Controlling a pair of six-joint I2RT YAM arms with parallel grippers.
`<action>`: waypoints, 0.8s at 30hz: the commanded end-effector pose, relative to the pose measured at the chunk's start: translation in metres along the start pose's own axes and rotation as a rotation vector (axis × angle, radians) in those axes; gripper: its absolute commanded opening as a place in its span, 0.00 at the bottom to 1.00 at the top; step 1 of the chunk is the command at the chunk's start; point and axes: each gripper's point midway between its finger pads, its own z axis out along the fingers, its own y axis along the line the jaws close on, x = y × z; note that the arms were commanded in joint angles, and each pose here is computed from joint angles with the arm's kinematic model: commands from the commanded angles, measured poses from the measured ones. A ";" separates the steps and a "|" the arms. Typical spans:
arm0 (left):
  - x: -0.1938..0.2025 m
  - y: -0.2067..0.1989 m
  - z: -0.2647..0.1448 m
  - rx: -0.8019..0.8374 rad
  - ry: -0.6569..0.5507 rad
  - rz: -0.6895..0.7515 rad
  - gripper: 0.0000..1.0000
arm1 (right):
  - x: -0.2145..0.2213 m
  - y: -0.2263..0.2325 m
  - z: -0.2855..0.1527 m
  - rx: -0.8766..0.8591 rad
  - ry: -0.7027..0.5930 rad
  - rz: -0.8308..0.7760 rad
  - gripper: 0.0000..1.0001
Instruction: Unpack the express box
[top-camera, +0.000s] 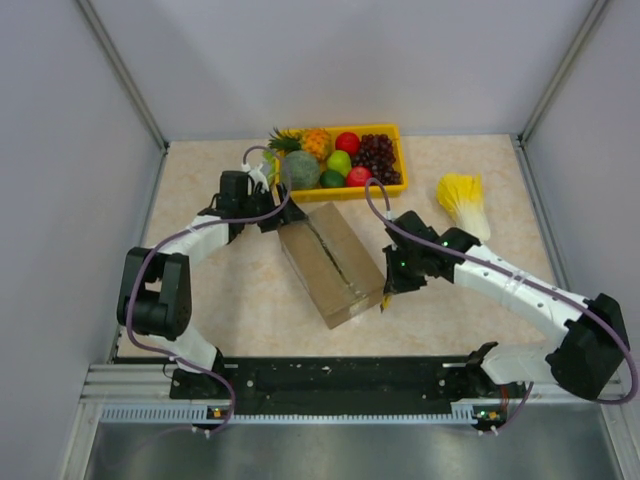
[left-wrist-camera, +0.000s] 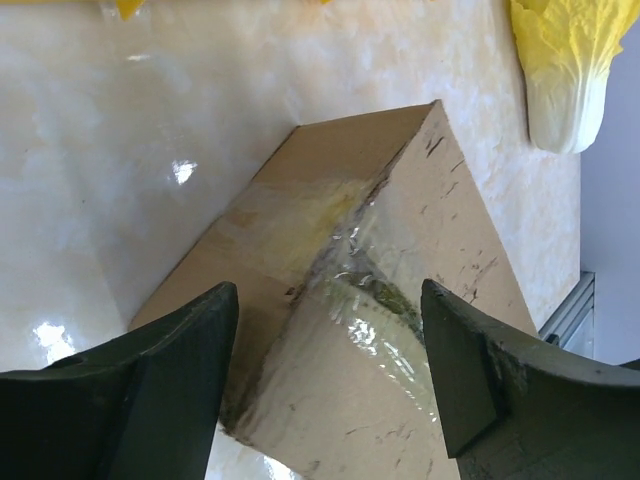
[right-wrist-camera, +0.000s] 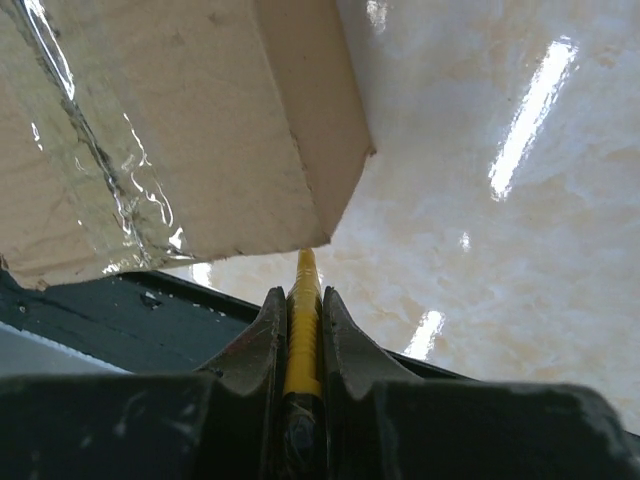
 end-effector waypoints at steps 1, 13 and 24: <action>0.010 0.003 -0.005 -0.010 0.001 -0.033 0.75 | -0.032 0.021 0.008 -0.061 -0.074 -0.018 0.00; 0.055 0.026 -0.052 -0.182 -0.066 -0.101 0.56 | -0.094 0.010 0.013 0.007 -0.187 -0.038 0.00; 0.096 0.038 -0.112 -0.296 -0.199 -0.112 0.54 | -0.163 0.023 0.043 0.027 -0.249 -0.187 0.00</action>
